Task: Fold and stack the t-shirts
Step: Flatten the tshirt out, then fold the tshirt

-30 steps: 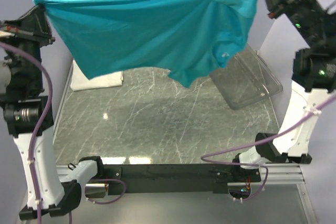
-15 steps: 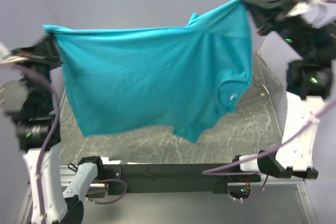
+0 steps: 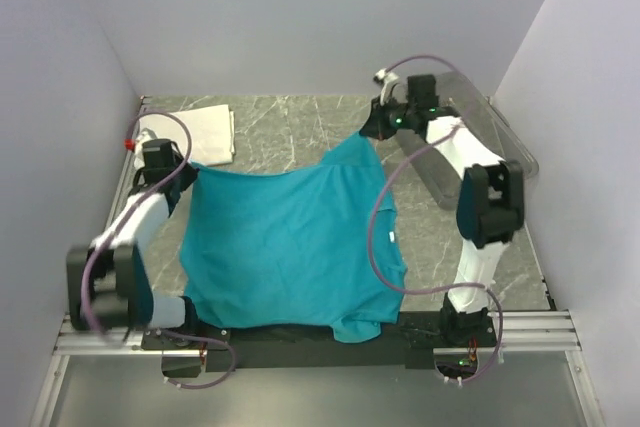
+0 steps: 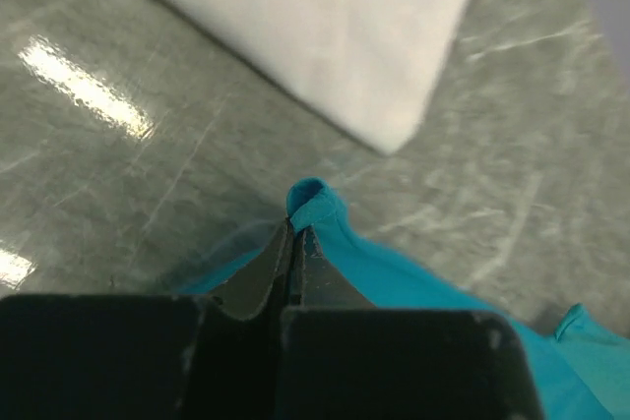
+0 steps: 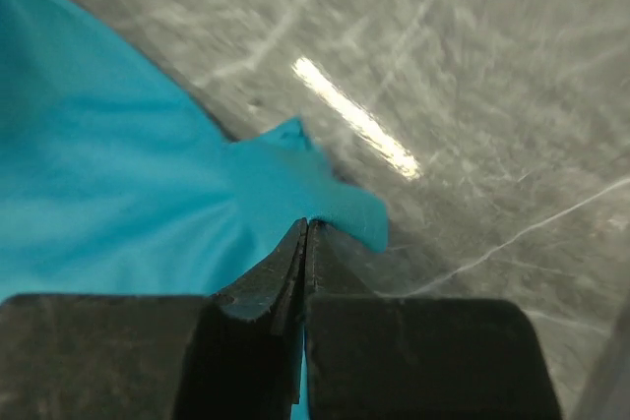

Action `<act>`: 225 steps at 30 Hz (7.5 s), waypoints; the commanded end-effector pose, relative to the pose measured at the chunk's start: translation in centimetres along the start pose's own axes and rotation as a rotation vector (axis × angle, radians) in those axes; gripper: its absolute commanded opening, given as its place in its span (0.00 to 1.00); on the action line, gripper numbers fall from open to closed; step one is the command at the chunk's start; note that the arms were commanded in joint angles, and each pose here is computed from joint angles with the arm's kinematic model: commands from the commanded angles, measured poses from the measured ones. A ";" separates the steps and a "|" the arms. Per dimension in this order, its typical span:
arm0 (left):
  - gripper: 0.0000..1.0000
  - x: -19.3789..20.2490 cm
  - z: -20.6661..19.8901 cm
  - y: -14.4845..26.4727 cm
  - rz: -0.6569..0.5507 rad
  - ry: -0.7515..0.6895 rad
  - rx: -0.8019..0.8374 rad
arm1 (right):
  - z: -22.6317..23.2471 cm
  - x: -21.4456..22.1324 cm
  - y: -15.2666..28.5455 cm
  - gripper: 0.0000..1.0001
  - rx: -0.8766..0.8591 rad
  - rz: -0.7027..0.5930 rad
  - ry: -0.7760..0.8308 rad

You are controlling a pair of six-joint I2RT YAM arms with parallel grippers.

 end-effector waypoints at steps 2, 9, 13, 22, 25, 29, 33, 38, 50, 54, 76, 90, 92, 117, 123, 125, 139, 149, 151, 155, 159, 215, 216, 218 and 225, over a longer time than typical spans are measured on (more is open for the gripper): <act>0.00 -1.4 -1.0 -4.9 -0.036 0.026 -0.002 | -2.4 -1.4 -3.2 0.00 0.071 -0.034 0.106; 0.00 -2.1 -1.9 -11.2 0.036 -0.004 -0.049 | -4.4 -2.0 -5.5 0.00 0.128 -0.011 0.092; 0.01 -2.7 -2.4 -11.9 0.028 -0.008 -0.030 | -3.8 -3.2 -5.0 0.00 0.122 -0.036 0.103; 0.00 -3.6 -2.8 -10.1 -0.035 0.003 0.020 | -3.2 -5.0 -3.6 0.00 0.127 -0.057 0.153; 0.00 -3.7 -2.4 -9.3 -0.045 0.017 0.008 | -2.8 -5.2 -2.8 0.00 0.094 -0.045 0.174; 0.00 -3.9 -1.9 -8.1 -0.073 0.022 -0.004 | -3.1 -4.8 -1.3 0.00 0.070 -0.039 0.183; 0.00 -3.9 -1.0 -8.9 -0.047 0.022 -0.032 | -3.5 -5.0 -0.4 0.00 0.080 -0.048 0.172; 0.00 -3.7 -0.9 -9.9 -0.008 0.005 -0.007 | -3.2 -5.1 -0.1 0.00 0.067 -0.055 0.174; 0.00 -4.9 -0.8 -9.2 -0.019 -0.032 0.053 | -0.7 -4.0 1.5 0.00 -0.053 -0.042 0.211; 0.00 -4.6 -0.2 -8.8 -0.005 -0.049 0.050 | 0.0 -3.2 2.2 0.00 -0.067 -0.031 0.220; 0.00 -4.0 0.8 -8.4 0.034 -0.063 0.057 | 2.4 1.8 3.7 0.00 -0.143 0.071 0.227; 0.00 -3.7 1.8 -7.7 0.024 -0.047 0.043 | 4.1 4.4 4.9 0.00 -0.183 0.113 0.236; 0.00 -3.5 1.9 -7.6 0.027 -0.050 0.039 | 4.2 4.8 5.0 0.00 -0.187 0.117 0.232; 0.01 -1.9 3.1 -3.6 -0.010 -0.088 0.070 | 5.1 7.5 6.1 0.00 -0.166 0.143 0.228; 0.01 -0.8 3.9 -2.7 0.007 -0.078 0.044 | 4.9 7.9 6.1 0.00 -0.151 0.151 0.227; 0.01 -0.6 4.1 -2.6 0.011 -0.075 0.031 | 5.1 8.0 6.2 0.00 -0.155 0.150 0.230; 0.01 0.6 5.0 -2.3 0.069 -0.072 -0.017 | 5.2 10.6 6.6 0.00 -0.173 0.212 0.254; 0.57 1.7 5.6 1.2 0.112 0.027 -0.114 | 4.2 14.4 7.5 0.28 -0.134 0.388 0.309; 0.64 1.3 5.4 2.5 0.087 0.055 -0.110 | 4.1 14.8 7.9 0.39 -0.119 0.415 0.334; 0.72 0.3 4.6 4.9 0.011 0.069 -0.072 | 4.2 14.6 8.7 0.56 -0.099 0.408 0.354; 0.76 -0.9 3.9 6.2 -0.046 0.056 -0.035 | 4.7 12.5 8.0 0.56 -0.107 0.353 0.298; 0.78 -2.8 0.7 9.9 -0.058 -0.001 0.185 | 15.9 14.8 -0.6 0.92 -0.368 0.878 0.145; 0.78 -2.9 0.7 9.9 -0.062 -0.003 0.185 | 15.9 14.1 -0.2 0.94 -0.349 0.842 0.174; 0.78 -2.8 0.7 10.0 -0.061 -0.001 0.183 | 14.8 13.4 0.6 0.95 -0.302 0.800 0.173; 0.78 -2.7 0.6 10.0 -0.062 0.001 0.192 | 8.6 13.5 2.3 0.95 -0.038 0.694 0.208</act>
Point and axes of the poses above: each gripper's point midway between its finger pads, its own y axis back along the fingers, its own z axis along the line the jaws close on, x = y × z, the point moved 8 cm from there along y, back along the fingers, and after that the axes turned 8 degrees about -y, right-handed, at the moved point
